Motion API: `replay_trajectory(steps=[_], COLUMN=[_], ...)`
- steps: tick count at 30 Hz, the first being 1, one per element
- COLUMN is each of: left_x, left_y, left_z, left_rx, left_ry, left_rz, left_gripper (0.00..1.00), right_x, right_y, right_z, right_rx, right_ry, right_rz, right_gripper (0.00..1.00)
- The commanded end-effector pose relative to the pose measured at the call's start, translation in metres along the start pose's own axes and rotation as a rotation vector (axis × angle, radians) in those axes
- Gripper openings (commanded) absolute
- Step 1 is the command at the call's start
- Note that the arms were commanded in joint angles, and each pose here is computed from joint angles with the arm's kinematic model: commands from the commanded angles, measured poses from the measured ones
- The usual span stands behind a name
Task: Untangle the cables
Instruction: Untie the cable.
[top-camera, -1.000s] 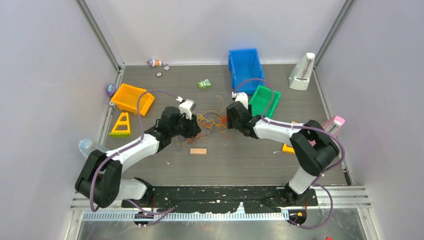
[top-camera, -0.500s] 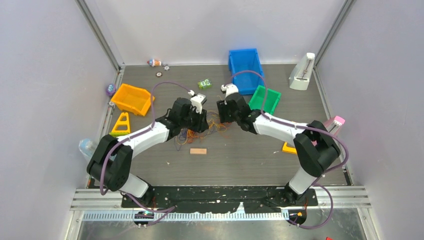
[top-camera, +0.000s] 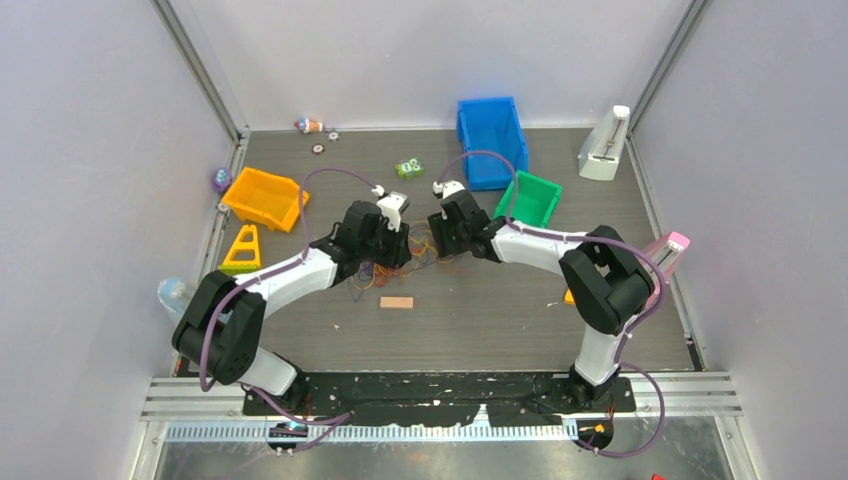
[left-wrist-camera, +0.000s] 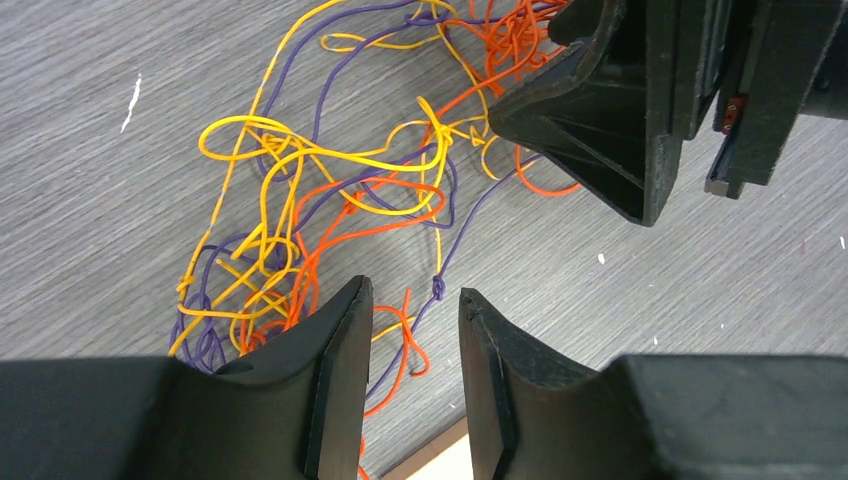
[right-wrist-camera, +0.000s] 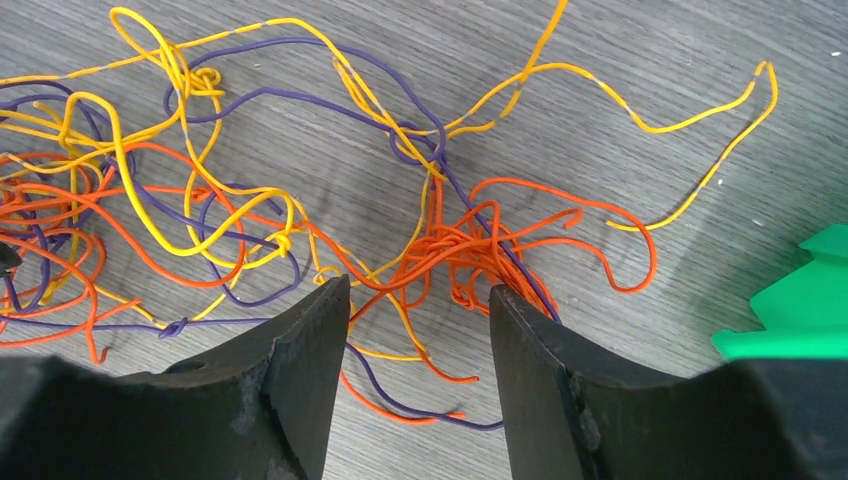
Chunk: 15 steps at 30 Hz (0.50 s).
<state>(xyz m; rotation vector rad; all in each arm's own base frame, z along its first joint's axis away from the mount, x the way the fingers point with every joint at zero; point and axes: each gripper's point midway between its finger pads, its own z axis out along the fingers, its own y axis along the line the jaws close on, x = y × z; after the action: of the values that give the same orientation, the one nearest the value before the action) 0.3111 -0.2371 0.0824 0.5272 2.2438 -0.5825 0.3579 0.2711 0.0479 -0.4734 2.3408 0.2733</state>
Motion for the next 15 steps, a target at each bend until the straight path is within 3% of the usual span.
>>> replay_trajectory(steps=[1,4,6,7,15], left_x=[-0.017,-0.016,-0.012,-0.012,-0.010], left_y=[0.006,0.008,0.009,0.009,0.010], left_z=[-0.006,-0.005,-0.004,-0.003,-0.001], left_rx=[-0.035,-0.047,-0.054,-0.054,-0.054], left_ry=[-0.055,-0.046,-0.020,-0.015,-0.008], left_rz=[0.030,0.031,0.025,0.024,0.020], left_gripper=[0.38,0.38,0.38,0.38,0.38], right_x=[-0.012,-0.010,-0.014,-0.019,-0.047], right_y=[-0.009,-0.009,-0.008,-0.007,-0.009], right_z=[0.002,0.007,0.009,0.008,-0.027], right_rx=[0.035,0.038,0.033,0.029,0.007], right_ry=[-0.035,-0.025,-0.031,-0.046,-0.263], right_rz=[0.041,0.044,0.046,0.048,0.087], right_gripper=[0.60,0.60,0.52,0.42,0.19])
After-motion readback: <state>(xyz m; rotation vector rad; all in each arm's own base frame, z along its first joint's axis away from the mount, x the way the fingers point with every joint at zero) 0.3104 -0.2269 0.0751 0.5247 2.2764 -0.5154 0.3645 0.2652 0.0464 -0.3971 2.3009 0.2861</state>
